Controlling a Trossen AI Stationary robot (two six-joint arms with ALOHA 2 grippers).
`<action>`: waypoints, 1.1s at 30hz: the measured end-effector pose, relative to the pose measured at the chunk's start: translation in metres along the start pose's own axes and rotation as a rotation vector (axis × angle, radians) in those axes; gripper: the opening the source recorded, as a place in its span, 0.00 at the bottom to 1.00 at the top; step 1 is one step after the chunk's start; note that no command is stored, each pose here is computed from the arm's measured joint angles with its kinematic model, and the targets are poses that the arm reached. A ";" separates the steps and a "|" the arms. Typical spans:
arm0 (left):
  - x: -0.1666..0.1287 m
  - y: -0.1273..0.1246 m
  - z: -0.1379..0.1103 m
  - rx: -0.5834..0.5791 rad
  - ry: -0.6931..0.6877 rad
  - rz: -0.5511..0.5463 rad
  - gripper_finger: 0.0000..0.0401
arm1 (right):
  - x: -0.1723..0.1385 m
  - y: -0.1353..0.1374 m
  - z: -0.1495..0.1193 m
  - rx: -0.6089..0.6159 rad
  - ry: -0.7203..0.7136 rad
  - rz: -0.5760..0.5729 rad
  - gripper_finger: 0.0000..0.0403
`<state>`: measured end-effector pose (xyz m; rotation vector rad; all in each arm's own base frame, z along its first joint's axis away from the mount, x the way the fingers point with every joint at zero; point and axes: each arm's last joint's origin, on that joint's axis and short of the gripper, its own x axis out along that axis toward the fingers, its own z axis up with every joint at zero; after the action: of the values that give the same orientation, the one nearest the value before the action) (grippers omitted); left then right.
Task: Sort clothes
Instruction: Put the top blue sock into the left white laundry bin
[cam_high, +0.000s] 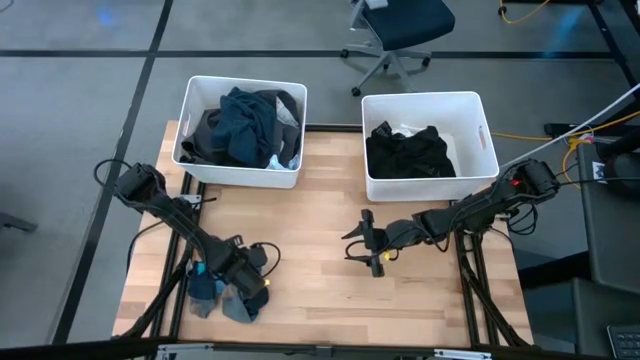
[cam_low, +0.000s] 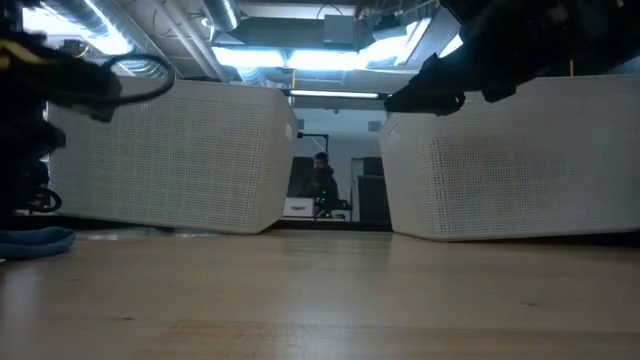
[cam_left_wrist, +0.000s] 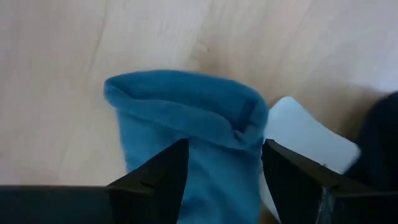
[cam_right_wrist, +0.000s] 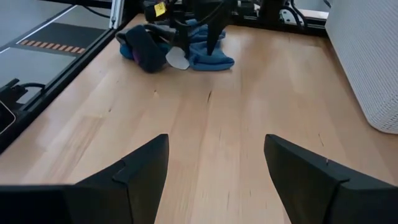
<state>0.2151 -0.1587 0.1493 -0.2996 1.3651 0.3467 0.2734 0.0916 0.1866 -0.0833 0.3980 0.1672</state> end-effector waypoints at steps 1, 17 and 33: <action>0.004 0.002 -0.001 -0.002 -0.002 -0.003 0.48 | 0.000 0.000 0.000 0.000 0.003 0.000 0.66; 0.010 0.004 -0.001 0.084 -0.032 -0.019 0.02 | 0.000 0.000 -0.001 -0.003 0.015 0.000 0.66; -0.083 -0.004 0.059 0.245 -0.346 0.022 0.01 | 0.000 0.000 -0.003 0.000 0.033 -0.001 0.66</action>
<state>0.2554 -0.1438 0.2412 -0.0178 1.0562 0.2330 0.2722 0.0912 0.1839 -0.0860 0.4304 0.1649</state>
